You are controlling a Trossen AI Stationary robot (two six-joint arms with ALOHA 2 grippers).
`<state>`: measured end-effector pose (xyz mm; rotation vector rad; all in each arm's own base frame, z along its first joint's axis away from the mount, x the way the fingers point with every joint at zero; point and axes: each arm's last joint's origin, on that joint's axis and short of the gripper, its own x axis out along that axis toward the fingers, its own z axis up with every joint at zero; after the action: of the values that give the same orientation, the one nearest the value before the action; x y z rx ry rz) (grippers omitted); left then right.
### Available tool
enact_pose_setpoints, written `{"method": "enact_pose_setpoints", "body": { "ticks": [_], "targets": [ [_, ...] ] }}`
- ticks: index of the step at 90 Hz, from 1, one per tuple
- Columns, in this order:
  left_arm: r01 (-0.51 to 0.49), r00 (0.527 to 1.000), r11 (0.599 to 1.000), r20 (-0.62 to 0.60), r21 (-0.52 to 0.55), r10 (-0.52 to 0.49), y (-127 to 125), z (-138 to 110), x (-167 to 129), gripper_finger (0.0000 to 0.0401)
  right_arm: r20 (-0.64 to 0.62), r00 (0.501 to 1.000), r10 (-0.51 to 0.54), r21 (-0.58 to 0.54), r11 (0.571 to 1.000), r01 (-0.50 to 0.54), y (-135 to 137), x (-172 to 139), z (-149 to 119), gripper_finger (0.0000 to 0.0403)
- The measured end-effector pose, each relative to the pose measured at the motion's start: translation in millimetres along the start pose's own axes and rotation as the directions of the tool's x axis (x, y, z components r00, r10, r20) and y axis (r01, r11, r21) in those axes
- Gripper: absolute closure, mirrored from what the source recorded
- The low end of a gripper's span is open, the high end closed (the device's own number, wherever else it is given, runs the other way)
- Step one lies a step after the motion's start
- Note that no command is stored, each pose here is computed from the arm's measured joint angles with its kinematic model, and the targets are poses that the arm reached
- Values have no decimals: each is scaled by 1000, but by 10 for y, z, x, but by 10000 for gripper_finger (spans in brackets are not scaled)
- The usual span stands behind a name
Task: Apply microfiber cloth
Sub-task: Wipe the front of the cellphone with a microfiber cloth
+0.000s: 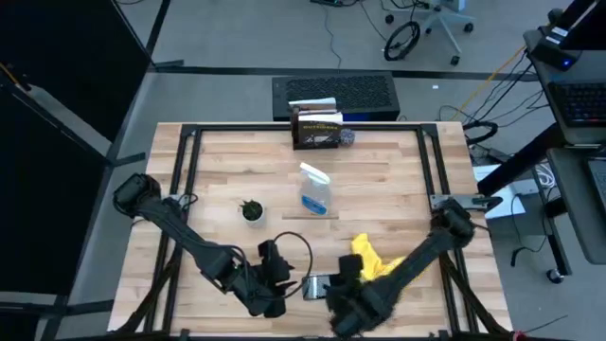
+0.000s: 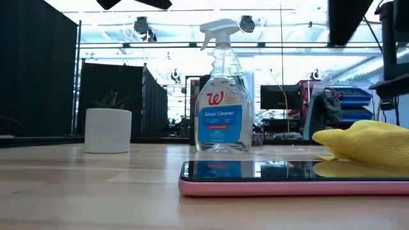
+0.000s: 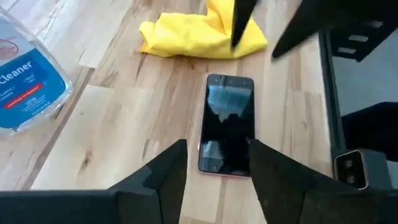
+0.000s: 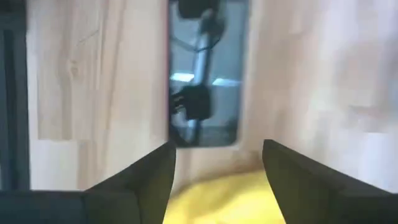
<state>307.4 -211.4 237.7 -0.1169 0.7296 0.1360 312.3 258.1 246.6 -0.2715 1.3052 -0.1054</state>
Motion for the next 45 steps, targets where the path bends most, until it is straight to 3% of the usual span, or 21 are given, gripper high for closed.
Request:
{"method": "enact_pose_setpoints", "body": {
  "ticks": [10,21,30,45],
  "targets": [
    [0,1000,1000,-2,-1,0,-12,-89,173,247,42,999,-26,94,995,21,-114,-92,-230,179],
    [102,995,995,-4,5,-102,-42,-147,404,247,64,998,-1,221,975,-13,-258,39,-562,179],
    [175,983,985,-53,2,-174,-49,-221,633,247,75,995,69,308,947,-89,-337,249,-872,179],
    [176,976,984,-129,-7,-176,5,-376,952,247,86,974,208,445,867,-224,-401,584,-1260,179]
  ]
}}
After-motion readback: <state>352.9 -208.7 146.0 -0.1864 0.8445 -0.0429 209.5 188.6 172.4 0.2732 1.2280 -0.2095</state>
